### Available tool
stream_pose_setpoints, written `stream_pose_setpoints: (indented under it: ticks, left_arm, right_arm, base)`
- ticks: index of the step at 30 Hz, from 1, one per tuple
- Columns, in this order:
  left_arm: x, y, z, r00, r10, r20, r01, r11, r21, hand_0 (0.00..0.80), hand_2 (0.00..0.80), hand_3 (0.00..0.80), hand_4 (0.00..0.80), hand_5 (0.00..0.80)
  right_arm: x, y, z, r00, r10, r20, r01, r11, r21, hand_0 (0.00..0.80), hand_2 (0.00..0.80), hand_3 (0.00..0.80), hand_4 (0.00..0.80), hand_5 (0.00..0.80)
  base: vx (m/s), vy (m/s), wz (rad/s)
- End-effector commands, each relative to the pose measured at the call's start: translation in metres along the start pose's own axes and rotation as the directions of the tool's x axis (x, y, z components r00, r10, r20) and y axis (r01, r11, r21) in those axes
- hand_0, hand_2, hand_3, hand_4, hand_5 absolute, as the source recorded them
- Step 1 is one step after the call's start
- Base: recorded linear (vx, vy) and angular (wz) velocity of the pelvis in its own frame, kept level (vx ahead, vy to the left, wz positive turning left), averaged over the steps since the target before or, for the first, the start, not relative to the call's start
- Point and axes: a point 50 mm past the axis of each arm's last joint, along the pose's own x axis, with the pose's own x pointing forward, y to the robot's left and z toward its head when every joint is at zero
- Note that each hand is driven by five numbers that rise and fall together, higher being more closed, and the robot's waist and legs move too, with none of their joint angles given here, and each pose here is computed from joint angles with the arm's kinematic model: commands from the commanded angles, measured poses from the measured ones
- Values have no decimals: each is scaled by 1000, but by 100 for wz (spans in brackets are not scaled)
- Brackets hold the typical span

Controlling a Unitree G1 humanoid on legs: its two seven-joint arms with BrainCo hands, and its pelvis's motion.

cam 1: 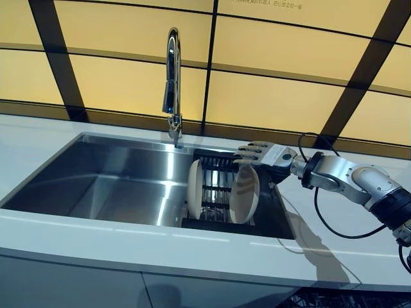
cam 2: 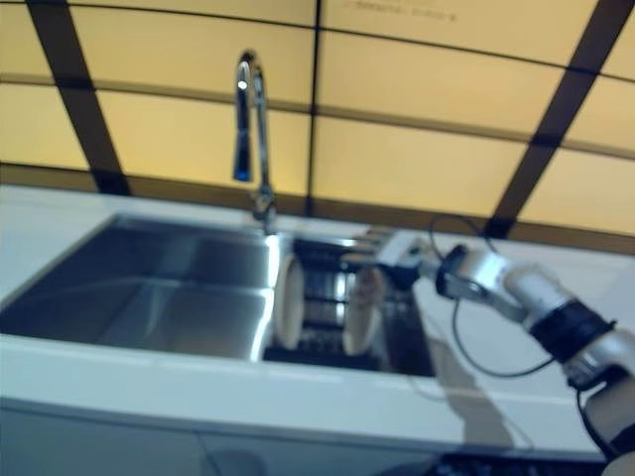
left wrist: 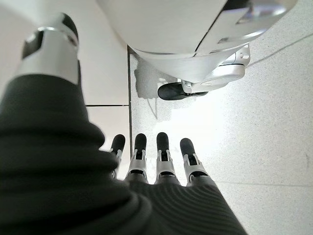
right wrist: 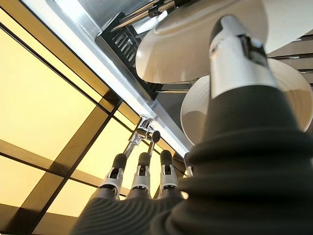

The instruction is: Take plates into dishwasher

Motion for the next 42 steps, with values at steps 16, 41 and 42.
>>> stream_pose_setpoints:
  ticks: [16,41,42]
  left_arm:
    - [0,6,18,998,19,65,-17,999,-32,0,0,0,0,0]
    - [0,6,22,994,-2,112,10,998,-69,0,0,0,0,0]
    - [0,6,22,994,-3,113,11,997,-70,0,0,0,0,0]
  right_arm:
    - [3,-1,6,998,48,46,-45,997,-62,0,0,0,0,0]
    - [6,21,22,981,160,112,-143,979,-143,474,474,474,474,474]
    - [6,21,22,980,164,113,-146,978,-149,587,587,587,587,587]
  base:
    - [0,0,0]
    - [0,0,0]
    - [-34,6,2]
